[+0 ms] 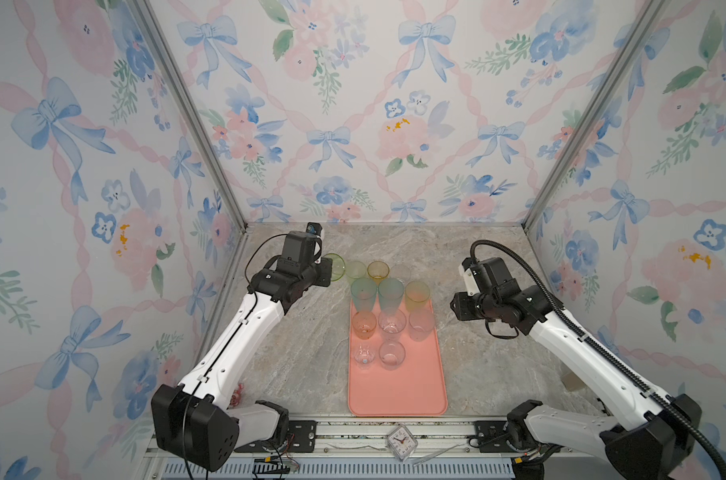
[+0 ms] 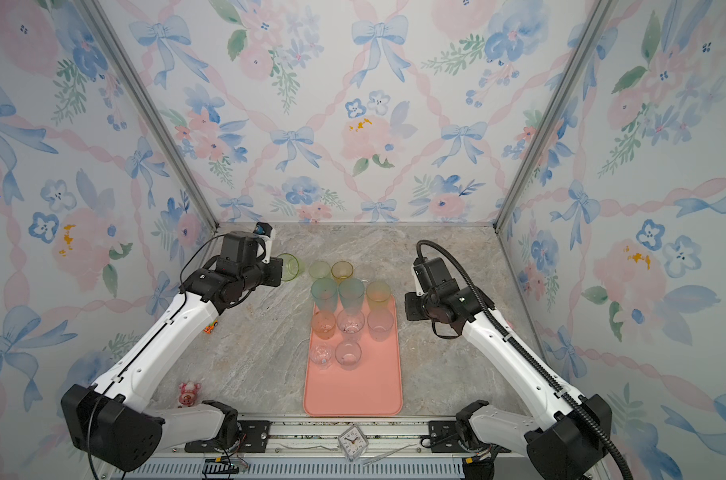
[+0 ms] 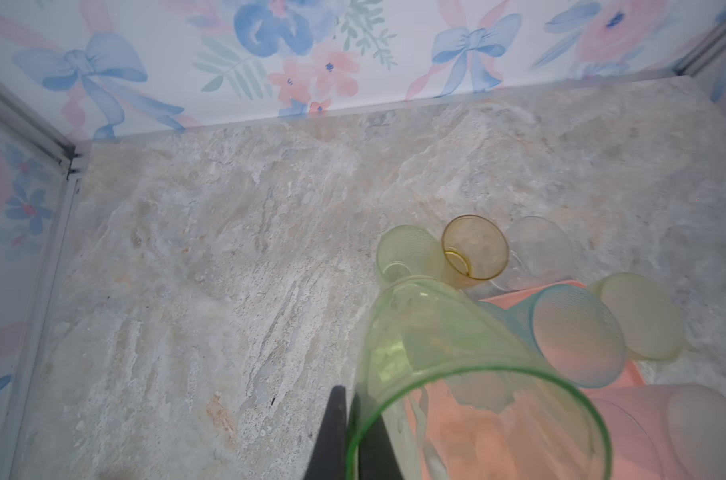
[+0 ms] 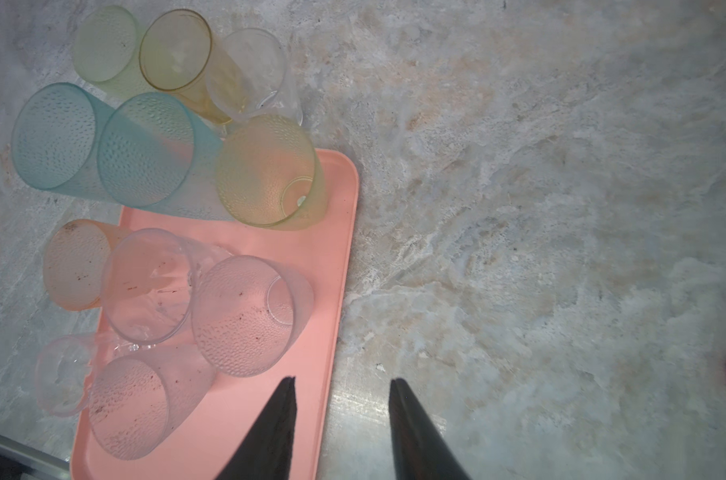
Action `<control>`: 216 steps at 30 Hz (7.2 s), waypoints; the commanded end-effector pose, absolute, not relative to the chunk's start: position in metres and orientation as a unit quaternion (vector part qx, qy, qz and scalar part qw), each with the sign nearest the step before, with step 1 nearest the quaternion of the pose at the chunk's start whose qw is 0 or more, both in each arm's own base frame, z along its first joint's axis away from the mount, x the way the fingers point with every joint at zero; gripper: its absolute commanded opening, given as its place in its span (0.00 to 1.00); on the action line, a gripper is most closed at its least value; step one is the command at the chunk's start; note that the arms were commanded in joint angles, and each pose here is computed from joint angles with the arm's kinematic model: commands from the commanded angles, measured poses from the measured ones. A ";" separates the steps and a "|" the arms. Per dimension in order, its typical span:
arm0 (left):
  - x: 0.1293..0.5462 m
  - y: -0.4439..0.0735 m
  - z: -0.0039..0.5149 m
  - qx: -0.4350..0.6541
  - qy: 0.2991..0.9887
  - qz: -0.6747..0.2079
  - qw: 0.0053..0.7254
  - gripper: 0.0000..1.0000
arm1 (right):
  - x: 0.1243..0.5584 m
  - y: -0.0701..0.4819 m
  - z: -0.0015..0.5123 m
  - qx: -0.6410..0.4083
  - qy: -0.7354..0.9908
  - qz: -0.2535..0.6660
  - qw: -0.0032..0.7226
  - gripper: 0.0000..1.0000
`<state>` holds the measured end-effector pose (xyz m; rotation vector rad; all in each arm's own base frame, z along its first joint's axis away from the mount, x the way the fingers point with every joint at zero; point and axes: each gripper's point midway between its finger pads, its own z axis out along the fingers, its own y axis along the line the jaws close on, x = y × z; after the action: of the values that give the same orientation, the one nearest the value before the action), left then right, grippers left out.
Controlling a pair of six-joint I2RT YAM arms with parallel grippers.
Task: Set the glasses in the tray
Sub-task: 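Lift the green cup with the left gripper over the tray's near end, then lower the green cup onto the tray's near corner and open the left gripper, then raise the left gripper away while the right gripper reaches the clear cup beyond the tray, then lower the right gripper onto the clear cup rim and close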
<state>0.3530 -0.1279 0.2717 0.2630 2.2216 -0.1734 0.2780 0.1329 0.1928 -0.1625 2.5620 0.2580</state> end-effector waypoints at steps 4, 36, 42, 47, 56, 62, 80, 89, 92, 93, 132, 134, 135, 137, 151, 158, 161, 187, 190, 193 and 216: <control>0.287 -0.215 0.301 0.263 0.859 -0.149 0.413 0.00 | 0.291 0.124 0.197 -0.029 0.948 0.114 0.296 0.41; 0.199 -0.380 0.124 0.567 0.811 -0.051 0.135 0.00 | 0.291 0.120 0.204 -0.024 0.944 0.126 0.305 0.41; 0.204 -0.381 0.110 0.569 0.812 -0.050 0.118 0.00 | 0.292 0.121 0.200 -0.027 0.945 0.126 0.300 0.41; 0.208 -0.383 0.103 0.568 0.814 -0.049 0.111 0.00 | 0.293 0.120 0.196 -0.027 0.946 0.125 0.297 0.41; 0.213 -0.384 0.094 0.569 0.815 -0.049 0.101 0.00 | 0.297 0.119 0.192 -0.026 0.948 0.123 0.292 0.41; 0.215 -0.382 0.086 0.569 0.816 -0.044 0.090 0.00 | 0.298 0.119 0.189 -0.024 0.949 0.124 0.290 0.41; 0.222 -0.383 0.083 0.567 0.818 -0.039 0.091 0.00 | 0.300 0.120 0.183 -0.026 0.951 0.127 0.282 0.41; 0.223 -0.381 0.081 0.566 0.819 -0.032 0.089 0.01 | 0.299 0.119 0.184 -0.025 0.950 0.127 0.283 0.41; 0.223 -0.380 0.082 0.566 0.819 -0.032 0.090 0.02 | 0.299 0.118 0.185 -0.025 0.950 0.127 0.284 0.41; 0.223 -0.380 0.082 0.566 0.819 -0.032 0.090 0.03 | 0.299 0.118 0.185 -0.025 0.950 0.127 0.284 0.41; 0.207 -0.369 0.134 0.572 0.809 -0.057 0.125 0.15 | 0.297 0.118 0.194 -0.026 0.948 0.129 0.289 0.41; 0.206 -0.369 0.150 0.571 0.806 -0.070 0.141 0.14 | 0.298 0.118 0.196 -0.027 0.948 0.129 0.289 0.41; 0.208 -0.368 0.159 0.568 0.806 -0.077 0.150 0.14 | 0.299 0.118 0.196 -0.028 0.948 0.129 0.289 0.41; 0.218 -0.365 0.184 0.552 0.809 -0.091 0.180 0.14 | 0.302 0.120 0.199 -0.032 0.948 0.129 0.291 0.41; 0.353 -0.277 0.276 0.307 0.880 -0.093 0.351 0.18 | 0.362 0.146 0.221 -0.071 0.942 0.135 0.301 0.41; 0.384 -0.219 0.262 0.194 0.898 -0.101 0.382 0.19 | 0.404 0.170 0.206 -0.101 0.947 0.149 0.264 0.38; 0.390 -0.199 0.259 0.155 0.895 -0.119 0.402 0.19 | 0.421 0.181 0.193 -0.114 0.951 0.154 0.242 0.36; 0.396 -0.143 0.230 0.064 0.896 -0.160 0.409 0.21 | 0.460 0.241 0.122 -0.184 0.957 0.161 0.156 0.34; 0.396 -0.140 0.226 0.056 0.894 -0.166 0.412 0.21 | 0.461 0.245 0.120 -0.186 0.957 0.162 0.156 0.34; 0.396 -0.139 0.222 0.052 0.894 -0.169 0.413 0.22 | 0.462 0.248 0.116 -0.187 0.957 0.160 0.152 0.34; 0.392 -0.127 0.214 0.040 0.893 -0.176 0.412 0.21 | 0.470 0.255 0.088 -0.196 0.963 0.125 0.133 0.32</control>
<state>0.3937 -0.1277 0.2074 0.1056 2.2711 -0.4194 0.4722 0.2516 0.0922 -0.5346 2.7795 0.3943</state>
